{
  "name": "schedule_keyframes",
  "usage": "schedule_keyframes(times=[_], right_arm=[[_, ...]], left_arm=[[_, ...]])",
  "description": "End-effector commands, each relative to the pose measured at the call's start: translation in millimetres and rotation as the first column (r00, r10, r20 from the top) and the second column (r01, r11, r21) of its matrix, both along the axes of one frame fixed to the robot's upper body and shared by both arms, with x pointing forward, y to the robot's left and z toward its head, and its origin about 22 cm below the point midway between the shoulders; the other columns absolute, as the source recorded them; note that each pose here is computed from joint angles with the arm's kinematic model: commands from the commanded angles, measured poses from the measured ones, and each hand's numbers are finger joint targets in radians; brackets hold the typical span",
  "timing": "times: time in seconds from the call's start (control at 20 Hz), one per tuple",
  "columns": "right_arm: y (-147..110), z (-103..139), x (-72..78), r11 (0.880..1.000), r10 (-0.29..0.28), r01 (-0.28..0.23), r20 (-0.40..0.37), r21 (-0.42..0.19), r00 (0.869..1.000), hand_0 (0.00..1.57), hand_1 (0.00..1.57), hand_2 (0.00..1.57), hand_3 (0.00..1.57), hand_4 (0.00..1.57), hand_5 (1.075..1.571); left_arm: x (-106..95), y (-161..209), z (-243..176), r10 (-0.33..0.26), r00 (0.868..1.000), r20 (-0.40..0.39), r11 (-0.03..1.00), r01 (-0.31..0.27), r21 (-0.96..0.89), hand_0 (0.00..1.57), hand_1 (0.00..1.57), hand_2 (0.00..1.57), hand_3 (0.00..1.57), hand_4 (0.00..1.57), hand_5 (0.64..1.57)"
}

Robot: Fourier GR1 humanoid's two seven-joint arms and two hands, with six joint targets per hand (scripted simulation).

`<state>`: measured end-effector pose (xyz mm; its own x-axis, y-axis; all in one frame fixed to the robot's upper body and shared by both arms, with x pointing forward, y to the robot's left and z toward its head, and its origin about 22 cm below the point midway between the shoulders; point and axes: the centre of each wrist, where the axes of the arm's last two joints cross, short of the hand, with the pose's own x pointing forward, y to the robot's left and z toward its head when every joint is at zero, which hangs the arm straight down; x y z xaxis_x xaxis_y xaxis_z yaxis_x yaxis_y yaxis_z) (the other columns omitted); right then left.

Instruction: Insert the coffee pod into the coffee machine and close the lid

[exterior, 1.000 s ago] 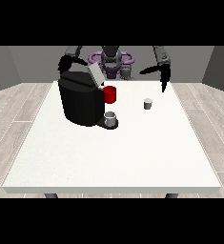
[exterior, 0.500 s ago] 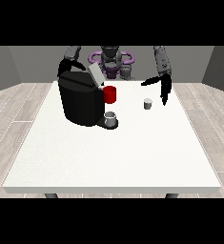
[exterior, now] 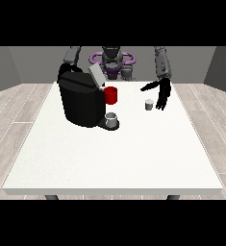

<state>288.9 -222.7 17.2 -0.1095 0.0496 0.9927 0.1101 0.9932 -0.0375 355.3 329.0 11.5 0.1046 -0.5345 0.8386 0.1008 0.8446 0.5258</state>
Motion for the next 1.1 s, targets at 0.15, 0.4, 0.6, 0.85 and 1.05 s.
schedule_keyframes(times=[0.15, 0.4, 0.6, 0.85, 1.05], right_arm=[[16.4, -15.4, -10.3, 0.999, 0.018, -0.019, -0.033, -0.03, 0.999, 0.0, 0.0, 0.0, 0.0, 0.36, 1.571], [28.1, -3.9, -6.9, 0.999, 0.043, -0.043, 0.018, -0.001, 0.999, 0.0, 0.0, 0.0, 0.0, 0.43, 1.571], [-3.9, -12.6, -4.7, 1.0, 0.027, -0.027, -0.039, -0.009, 0.999, 0.0, 0.0, 0.0, 0.0, 0.43, 1.571], [16.7, 12.3, -1.2, 0.999, 0.038, -0.039, -0.014, -0.013, 0.999, 0.0, 0.0, 0.0, 0.0, 0.49, 1.571], [-1.1, -2.6, 4.1, 1.0, 0.027, -0.027, -0.018, -0.002, 0.999, 0.0, 0.0, 0.0, 0.0, 0.51, 1.571]], left_arm=[[-0.9, 5.9, -19.1, 0.017, 0.996, -0.083, 0.998, -0.011, 0.069, 0.76, 0.76, 0.82, 0.51, 0.0, 1.571], [-2.5, 16.6, -23.3, 0.003, 0.999, -0.054, 0.981, 0.008, 0.194, 0.6, 0.6, 0.72, 0.47, 0.0, 1.571], [-1.7, 5.8, -25.8, -0.005, 1.0, -0.029, 0.953, 0.014, 0.302, 0.61, 0.61, 0.75, 0.48, 0.0, 1.571], [6.0, 16.3, -22.5, 0.044, 0.998, 0.051, 0.95, -0.057, 0.306, 0.72, 0.72, 0.86, 0.65, 0.23, 1.571], [21.2, 2.5, -7.5, 0.036, 0.998, 0.056, 0.95, -0.052, 0.309, 0.82, 0.82, 0.97, 0.74, 0.39, 1.571]])
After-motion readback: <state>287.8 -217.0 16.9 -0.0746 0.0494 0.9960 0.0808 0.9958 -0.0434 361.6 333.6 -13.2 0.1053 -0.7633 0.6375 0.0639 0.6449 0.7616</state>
